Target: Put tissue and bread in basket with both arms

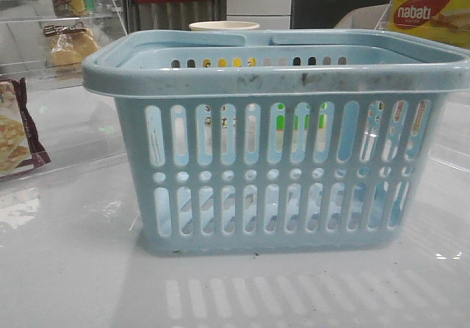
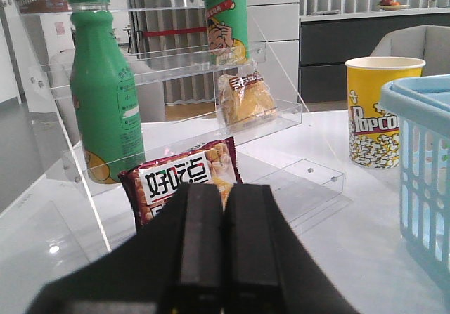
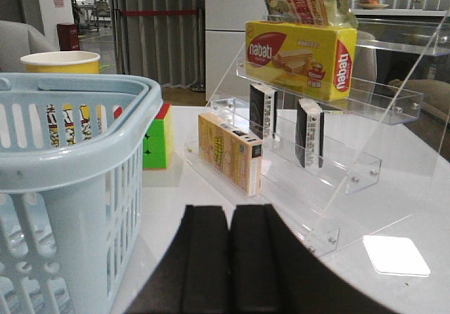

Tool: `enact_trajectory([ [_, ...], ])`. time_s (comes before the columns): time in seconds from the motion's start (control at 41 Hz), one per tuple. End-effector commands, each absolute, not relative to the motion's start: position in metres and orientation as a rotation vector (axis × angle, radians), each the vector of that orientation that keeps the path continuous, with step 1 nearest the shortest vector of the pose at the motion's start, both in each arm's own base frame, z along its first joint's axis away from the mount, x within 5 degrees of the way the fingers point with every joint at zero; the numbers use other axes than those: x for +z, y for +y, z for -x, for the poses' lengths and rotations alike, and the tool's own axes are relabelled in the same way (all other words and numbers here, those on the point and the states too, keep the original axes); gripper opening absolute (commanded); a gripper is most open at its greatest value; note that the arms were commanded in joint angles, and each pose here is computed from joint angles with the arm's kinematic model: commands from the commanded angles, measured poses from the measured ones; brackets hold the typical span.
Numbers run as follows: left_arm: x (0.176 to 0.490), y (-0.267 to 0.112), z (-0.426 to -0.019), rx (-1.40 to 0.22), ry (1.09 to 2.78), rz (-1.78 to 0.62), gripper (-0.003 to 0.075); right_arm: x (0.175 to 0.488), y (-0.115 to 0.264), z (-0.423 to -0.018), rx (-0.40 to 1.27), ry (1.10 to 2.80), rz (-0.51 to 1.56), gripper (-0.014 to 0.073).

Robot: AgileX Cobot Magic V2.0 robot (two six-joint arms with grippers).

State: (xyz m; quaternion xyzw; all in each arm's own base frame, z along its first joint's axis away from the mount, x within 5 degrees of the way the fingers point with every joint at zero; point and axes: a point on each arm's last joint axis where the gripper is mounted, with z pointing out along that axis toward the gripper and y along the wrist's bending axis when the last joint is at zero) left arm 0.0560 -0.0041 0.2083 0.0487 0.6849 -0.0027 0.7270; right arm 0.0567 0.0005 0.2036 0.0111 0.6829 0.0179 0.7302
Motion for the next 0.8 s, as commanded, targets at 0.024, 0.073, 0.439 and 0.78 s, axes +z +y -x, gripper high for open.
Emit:
enact_trajectory([
  [0.024, 0.2178, -0.0050, -0.0535, -0.028, 1.401, -0.102, 0.0092, 0.2126, -0.0009, -0.0542, 0.021, 1.397, -0.030, 0.0057],
  [0.073, 0.2178, -0.0050, -0.0535, -0.028, 1.401, -0.102, 0.0092, 0.2126, -0.0009, -0.0542, 0.021, 1.397, -0.030, 0.0057],
  [0.439, 0.2178, -0.0050, -0.0535, -0.028, 1.401, -0.102, 0.0092, 0.2126, -0.0009, -0.0542, 0.021, 1.397, -0.030, 0.0057],
  [0.78, 0.2218, -0.0053, -0.0528, -0.031, 1.356, -0.102, 0.0092, 0.2167, -0.0015, -0.0533, 0.017, 1.353, -0.034, 0.0057],
])
